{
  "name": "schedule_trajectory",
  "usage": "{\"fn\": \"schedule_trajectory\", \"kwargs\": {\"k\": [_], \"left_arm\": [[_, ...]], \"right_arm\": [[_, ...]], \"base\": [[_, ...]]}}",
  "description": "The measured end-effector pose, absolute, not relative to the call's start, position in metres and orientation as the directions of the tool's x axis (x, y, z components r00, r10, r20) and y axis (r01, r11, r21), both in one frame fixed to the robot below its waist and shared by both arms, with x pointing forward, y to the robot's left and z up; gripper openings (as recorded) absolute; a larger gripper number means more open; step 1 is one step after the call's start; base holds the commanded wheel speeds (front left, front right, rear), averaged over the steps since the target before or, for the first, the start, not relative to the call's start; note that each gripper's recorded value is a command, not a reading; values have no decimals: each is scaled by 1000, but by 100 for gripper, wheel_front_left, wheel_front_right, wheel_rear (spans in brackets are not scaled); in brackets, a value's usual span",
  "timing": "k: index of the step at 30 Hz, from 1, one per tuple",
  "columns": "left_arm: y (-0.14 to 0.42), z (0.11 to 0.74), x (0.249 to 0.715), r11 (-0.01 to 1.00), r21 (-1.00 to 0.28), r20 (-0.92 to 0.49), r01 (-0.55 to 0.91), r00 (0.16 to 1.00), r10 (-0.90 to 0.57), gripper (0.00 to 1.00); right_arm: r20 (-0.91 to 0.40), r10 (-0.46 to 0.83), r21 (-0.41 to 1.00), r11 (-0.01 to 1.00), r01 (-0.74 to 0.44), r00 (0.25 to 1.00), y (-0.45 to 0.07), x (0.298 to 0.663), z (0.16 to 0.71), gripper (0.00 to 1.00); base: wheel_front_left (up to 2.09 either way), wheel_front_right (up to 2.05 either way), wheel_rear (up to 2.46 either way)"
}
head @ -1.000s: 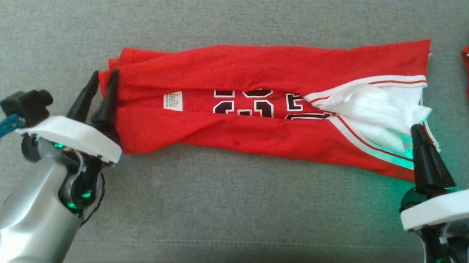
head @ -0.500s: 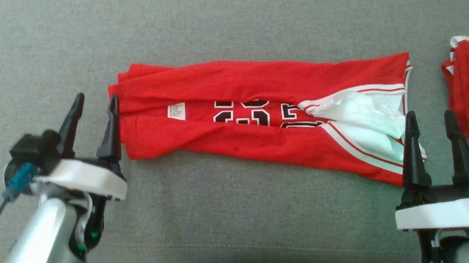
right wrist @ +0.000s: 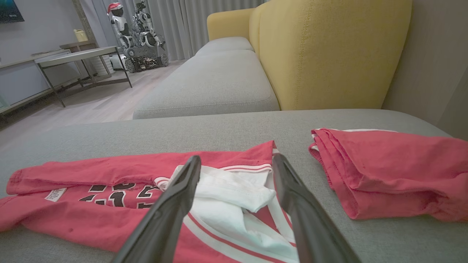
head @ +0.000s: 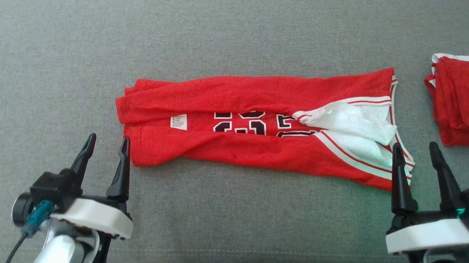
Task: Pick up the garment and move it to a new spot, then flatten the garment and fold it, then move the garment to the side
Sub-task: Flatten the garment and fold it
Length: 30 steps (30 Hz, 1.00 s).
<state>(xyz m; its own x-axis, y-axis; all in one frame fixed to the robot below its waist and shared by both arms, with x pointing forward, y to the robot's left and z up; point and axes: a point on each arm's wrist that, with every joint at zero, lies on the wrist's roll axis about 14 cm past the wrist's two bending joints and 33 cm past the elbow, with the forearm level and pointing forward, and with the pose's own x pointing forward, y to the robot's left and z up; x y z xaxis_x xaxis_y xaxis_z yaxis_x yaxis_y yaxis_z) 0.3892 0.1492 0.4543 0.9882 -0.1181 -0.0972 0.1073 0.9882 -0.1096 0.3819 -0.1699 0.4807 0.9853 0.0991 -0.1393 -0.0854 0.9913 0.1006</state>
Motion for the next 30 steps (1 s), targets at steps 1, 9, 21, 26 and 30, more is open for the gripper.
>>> {"fn": "schedule_trajectory", "kwargs": {"k": [1,9,21,26,30], "left_arm": [[149,455,389,988,-110,-96,107,988,-118,100],[148,456,389,988,-107,-92,110,988,-120,100],[140,453,409,983,-131,-83,130,986,-142,100],[135,452,424,980,-141,-72,142,986,-153,100],[134,445,430,978,-154,-83,141,984,-155,100]], "right_arm": [[-140,99,101,991,-85,985,-170,382,481,100],[-147,95,104,991,-80,985,-170,382,478,100],[-290,109,79,993,-90,951,-175,413,438,100],[-447,145,67,989,-129,883,-169,428,400,100],[-562,141,64,990,-128,815,-170,428,371,100]], "base": [[0,0,0],[0,0,0],[0,0,0],[0,0,0],[0,0,0]]}}
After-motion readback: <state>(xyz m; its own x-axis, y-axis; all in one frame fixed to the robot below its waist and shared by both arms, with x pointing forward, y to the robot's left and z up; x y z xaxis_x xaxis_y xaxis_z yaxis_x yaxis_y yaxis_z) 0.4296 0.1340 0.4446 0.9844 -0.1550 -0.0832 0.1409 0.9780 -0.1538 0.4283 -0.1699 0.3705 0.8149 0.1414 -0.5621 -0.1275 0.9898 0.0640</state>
